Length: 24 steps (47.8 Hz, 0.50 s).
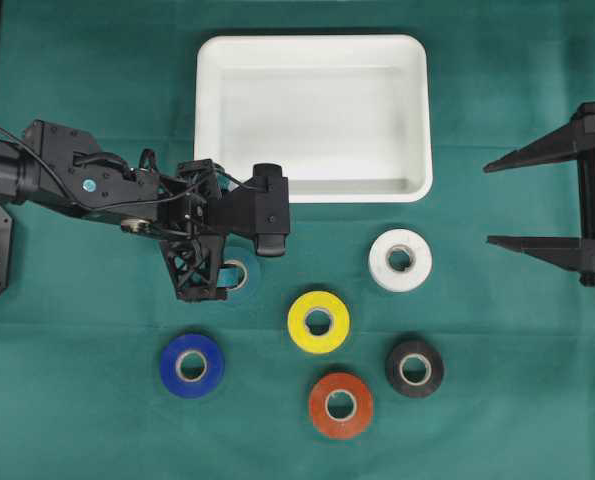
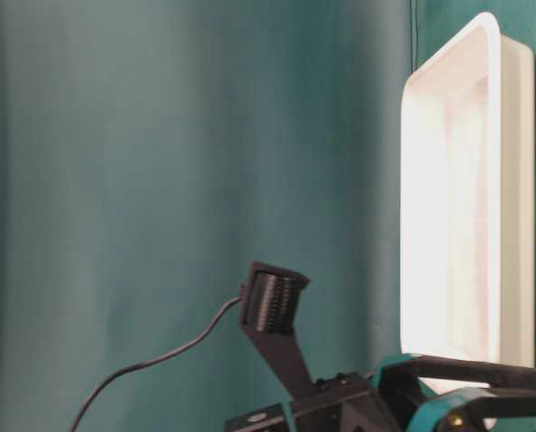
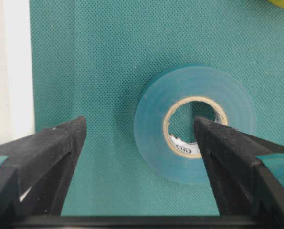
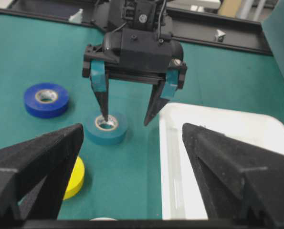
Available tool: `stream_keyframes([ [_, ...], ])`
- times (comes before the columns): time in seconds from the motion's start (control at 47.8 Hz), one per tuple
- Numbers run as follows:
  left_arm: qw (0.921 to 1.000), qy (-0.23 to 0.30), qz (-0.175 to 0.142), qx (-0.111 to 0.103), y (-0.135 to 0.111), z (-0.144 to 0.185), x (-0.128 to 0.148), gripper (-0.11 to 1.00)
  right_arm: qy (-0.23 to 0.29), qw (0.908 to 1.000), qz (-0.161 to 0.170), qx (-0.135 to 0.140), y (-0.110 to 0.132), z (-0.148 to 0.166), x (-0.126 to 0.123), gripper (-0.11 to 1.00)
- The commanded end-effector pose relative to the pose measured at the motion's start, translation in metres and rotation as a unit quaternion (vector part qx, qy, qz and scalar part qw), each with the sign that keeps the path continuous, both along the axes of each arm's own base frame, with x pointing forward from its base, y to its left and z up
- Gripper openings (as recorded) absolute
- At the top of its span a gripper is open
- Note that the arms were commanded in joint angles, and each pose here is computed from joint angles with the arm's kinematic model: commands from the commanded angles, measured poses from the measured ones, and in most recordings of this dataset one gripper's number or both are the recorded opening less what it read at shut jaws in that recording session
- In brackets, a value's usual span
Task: Pick up the tape from a random location and place it into the white case.
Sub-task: 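Lower the left gripper into the teal roll's hole and close it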
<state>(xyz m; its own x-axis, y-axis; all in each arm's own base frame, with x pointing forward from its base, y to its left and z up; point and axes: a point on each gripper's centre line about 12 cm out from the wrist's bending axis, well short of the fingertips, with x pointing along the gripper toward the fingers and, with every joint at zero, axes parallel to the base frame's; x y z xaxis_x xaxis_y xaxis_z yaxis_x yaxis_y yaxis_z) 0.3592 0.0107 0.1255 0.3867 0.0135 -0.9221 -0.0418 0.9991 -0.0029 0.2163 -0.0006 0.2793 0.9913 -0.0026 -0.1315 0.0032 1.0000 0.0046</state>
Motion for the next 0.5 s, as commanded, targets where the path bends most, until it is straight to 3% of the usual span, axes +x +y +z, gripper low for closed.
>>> stream_keyframes([
  [0.0,1.0000,-0.008,-0.002,0.000,-0.001,0.001,0.003,0.98,-0.008,1.0000,-0.001,-0.002,0.000,0.008,0.003,0.90],
  [0.481,1.0000,0.005,-0.002,0.000,-0.002,-0.019,0.003,0.97,-0.007,1.0000,0.000,-0.002,0.000,0.008,0.003,0.90],
])
